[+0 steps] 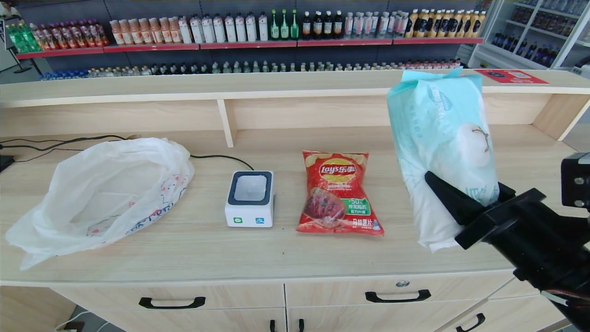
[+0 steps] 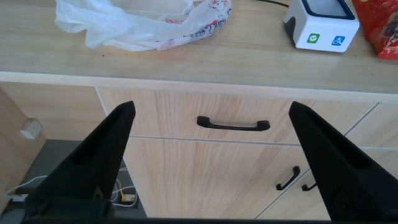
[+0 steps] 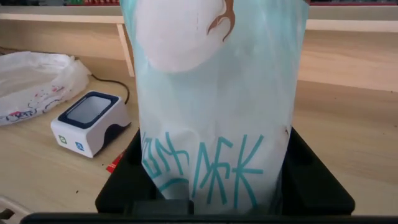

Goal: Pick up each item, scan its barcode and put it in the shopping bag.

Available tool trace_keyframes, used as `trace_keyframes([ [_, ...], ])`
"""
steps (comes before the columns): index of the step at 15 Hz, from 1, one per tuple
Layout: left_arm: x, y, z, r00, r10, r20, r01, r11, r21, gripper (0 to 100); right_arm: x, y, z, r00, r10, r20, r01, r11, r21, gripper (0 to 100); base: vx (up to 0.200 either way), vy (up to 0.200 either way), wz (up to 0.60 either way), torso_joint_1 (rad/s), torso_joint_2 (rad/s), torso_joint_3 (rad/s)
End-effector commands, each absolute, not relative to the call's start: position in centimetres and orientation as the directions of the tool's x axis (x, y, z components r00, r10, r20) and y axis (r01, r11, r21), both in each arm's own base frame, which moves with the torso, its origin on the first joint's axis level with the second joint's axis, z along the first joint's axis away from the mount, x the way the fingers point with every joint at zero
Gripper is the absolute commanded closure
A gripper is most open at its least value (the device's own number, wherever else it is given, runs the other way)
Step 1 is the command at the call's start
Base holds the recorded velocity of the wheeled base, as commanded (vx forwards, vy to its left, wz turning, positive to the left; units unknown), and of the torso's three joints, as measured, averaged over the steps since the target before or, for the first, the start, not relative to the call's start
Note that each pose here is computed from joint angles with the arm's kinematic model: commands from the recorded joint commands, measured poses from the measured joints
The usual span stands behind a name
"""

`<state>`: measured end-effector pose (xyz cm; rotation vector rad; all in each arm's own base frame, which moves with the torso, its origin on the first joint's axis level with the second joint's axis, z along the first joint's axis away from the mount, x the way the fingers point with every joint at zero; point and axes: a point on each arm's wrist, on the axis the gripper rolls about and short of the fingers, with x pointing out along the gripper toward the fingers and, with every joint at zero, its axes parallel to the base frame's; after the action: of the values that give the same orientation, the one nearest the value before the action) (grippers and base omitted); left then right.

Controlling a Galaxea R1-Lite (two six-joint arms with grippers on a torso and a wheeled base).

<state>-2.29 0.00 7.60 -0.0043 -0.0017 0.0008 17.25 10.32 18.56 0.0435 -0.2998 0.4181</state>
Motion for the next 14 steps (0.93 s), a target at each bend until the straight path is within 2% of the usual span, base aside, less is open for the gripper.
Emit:
trace_keyframes([
  [1,-2.3,0.0,7.6,1.000,0.002,0.002,-0.002,1.000,-0.005,0,16.4,10.1,19.4,0.852,0.402,0.336,-0.426,0.905,-0.001,100,0.000,0.000,0.00,0.000,0.00,0.000],
  [3,-2.3,0.0,7.6,1.000,0.002,0.002,-0.002,1.000,-0.005,0,16.0,10.4,20.1,0.821,0.438,0.367,-0.492,0.868,0.065,100,0.000,0.000,0.00,0.000,0.00,0.000],
  [6,-2.3,0.0,7.6,1.000,0.002,0.002,-0.002,1.000,-0.005,0,15.3,10.2,20.6,0.762,0.513,0.394,-0.619,0.756,0.212,100,0.000,0.000,0.00,0.000,0.00,0.000],
  [10,-2.3,0.0,7.6,1.000,0.002,0.002,-0.002,1.000,-0.005,0,14.1,10.2,21.2,0.638,0.645,0.421,-0.767,0.483,0.422,100,0.000,0.000,0.00,0.000,0.00,0.000],
  [14,-2.3,0.0,7.6,1.000,0.003,0.002,-0.003,1.000,-0.005,0,13.7,10.9,21.5,0.597,0.676,0.432,-0.751,0.281,0.597,100,0.000,0.000,0.00,0.000,0.00,0.000],
])
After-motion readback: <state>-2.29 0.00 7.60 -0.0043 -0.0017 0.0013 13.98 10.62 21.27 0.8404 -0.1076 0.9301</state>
